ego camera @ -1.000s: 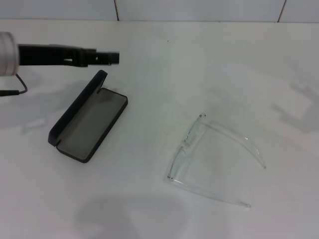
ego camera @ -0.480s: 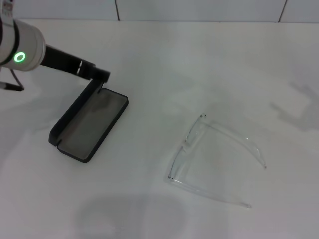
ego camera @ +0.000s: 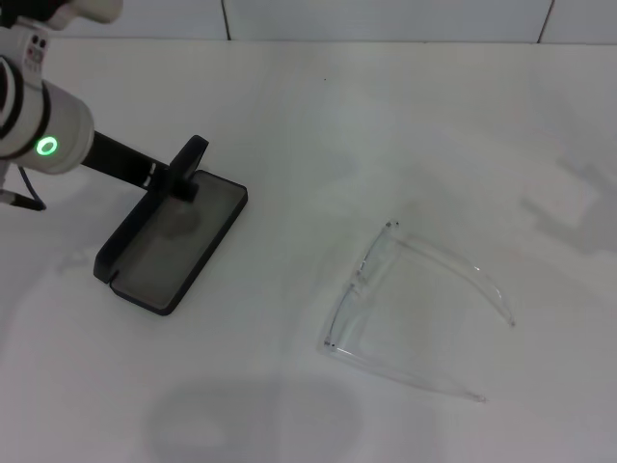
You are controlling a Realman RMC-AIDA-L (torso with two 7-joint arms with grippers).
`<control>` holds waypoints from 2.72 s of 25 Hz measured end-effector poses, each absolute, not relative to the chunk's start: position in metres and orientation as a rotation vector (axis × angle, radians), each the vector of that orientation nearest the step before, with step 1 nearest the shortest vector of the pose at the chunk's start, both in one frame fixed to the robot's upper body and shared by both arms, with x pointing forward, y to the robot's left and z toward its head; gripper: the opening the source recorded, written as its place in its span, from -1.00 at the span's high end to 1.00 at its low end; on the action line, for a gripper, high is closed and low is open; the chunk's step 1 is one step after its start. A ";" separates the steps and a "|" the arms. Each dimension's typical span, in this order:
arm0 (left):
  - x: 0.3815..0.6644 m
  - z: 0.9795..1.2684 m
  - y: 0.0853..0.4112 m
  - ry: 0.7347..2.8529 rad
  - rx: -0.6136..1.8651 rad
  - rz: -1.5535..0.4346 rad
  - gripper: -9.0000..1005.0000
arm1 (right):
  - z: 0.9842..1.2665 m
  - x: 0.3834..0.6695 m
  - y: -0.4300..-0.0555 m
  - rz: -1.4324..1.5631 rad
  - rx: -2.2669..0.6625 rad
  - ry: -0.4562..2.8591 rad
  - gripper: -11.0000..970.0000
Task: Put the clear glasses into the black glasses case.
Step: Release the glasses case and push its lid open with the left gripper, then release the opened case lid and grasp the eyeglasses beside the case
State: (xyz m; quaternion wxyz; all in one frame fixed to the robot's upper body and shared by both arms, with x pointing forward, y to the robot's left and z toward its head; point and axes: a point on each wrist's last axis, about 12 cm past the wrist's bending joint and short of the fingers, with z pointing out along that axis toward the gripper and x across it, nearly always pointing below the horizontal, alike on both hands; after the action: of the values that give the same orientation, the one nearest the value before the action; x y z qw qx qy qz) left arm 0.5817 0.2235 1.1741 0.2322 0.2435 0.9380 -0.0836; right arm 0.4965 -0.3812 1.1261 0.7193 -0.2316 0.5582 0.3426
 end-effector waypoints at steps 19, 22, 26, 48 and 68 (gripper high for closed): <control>0.588 1.157 0.224 2.647 0.697 -0.189 0.12 | 1.123 0.494 -0.380 0.754 -0.504 1.238 -0.74; 0.587 1.157 0.220 2.640 0.740 -0.184 0.28 | 1.122 0.493 -0.380 0.753 -0.501 1.240 -0.73; 0.583 1.163 0.213 2.606 0.796 -0.167 0.46 | 1.121 0.490 -0.381 0.754 -0.492 1.237 -0.73; 0.547 1.187 0.159 2.164 1.327 0.075 0.59 | 1.135 0.504 -0.351 1.006 -0.877 1.491 -0.72; 0.573 1.230 0.257 2.202 0.735 0.055 0.59 | 1.255 0.599 -0.135 0.248 -2.555 1.314 -0.40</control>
State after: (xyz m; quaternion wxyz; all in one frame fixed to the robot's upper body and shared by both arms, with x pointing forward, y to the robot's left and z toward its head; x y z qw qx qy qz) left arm 0.5730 0.2574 1.2299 0.3983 0.2904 0.8698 0.0216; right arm 0.5990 -0.1349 1.2546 0.1286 -0.8787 0.4517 0.0852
